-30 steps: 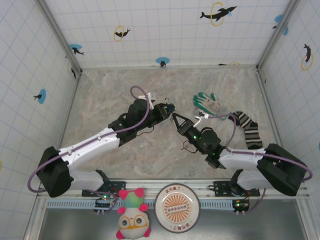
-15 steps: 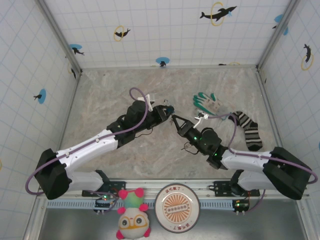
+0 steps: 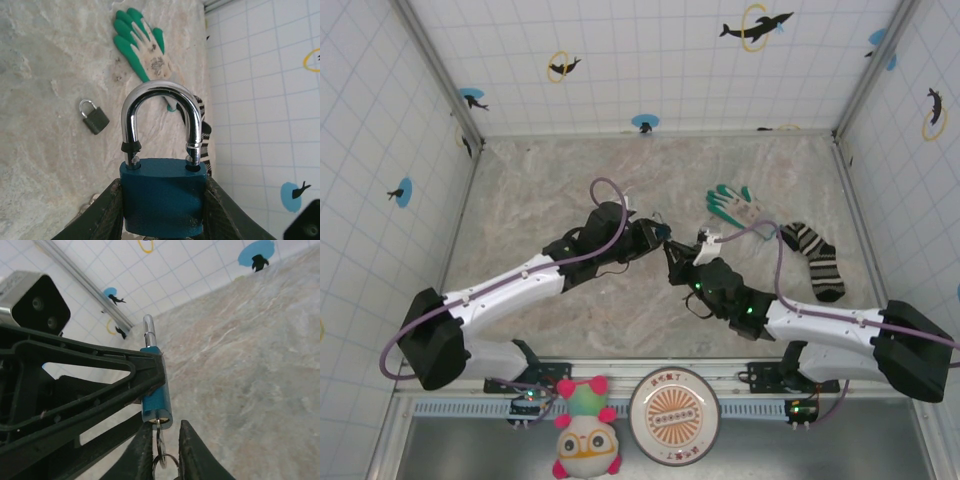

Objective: Unlock with the key

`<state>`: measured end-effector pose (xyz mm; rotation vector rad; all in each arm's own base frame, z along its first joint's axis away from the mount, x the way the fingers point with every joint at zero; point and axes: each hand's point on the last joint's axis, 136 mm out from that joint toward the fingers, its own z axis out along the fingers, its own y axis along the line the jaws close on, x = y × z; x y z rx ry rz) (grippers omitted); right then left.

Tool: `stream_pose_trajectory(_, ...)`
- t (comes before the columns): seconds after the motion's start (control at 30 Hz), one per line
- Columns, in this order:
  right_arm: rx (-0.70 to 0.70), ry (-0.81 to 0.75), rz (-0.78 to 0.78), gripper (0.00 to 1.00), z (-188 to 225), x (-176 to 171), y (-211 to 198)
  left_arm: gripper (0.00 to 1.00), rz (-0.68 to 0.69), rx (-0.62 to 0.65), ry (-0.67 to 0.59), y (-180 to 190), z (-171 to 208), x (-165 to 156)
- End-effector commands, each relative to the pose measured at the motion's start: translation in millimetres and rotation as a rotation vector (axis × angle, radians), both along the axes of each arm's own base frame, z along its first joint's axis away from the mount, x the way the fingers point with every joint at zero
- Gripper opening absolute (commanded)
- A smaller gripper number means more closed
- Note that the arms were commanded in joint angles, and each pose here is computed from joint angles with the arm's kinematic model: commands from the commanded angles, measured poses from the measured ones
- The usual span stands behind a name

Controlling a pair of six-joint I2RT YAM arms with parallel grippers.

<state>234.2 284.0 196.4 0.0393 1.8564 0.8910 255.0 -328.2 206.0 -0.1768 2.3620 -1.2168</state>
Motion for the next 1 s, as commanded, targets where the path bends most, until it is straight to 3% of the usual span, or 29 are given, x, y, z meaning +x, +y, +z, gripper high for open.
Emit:
stream_pose_trajectory(0.0,-0.037,-0.031,-0.051,0.24,4,1,-9,0.00,-0.012,-0.032,0.002,-6,14,-1)
stream_pose_trajectory(0.3,-0.019,-0.032,-0.068,0.37,-3,-8,-31,0.00,0.002,-0.010,0.045,-4,2,1)
stream_pose_trajectory(0.53,0.013,-0.057,-0.077,0.59,-4,-11,-43,0.00,0.001,-0.016,0.107,-4,-7,0)
stream_pose_trajectory(0.97,0.135,-0.156,0.040,0.59,15,-19,-28,0.00,-0.039,-0.100,0.171,-14,1,-7)
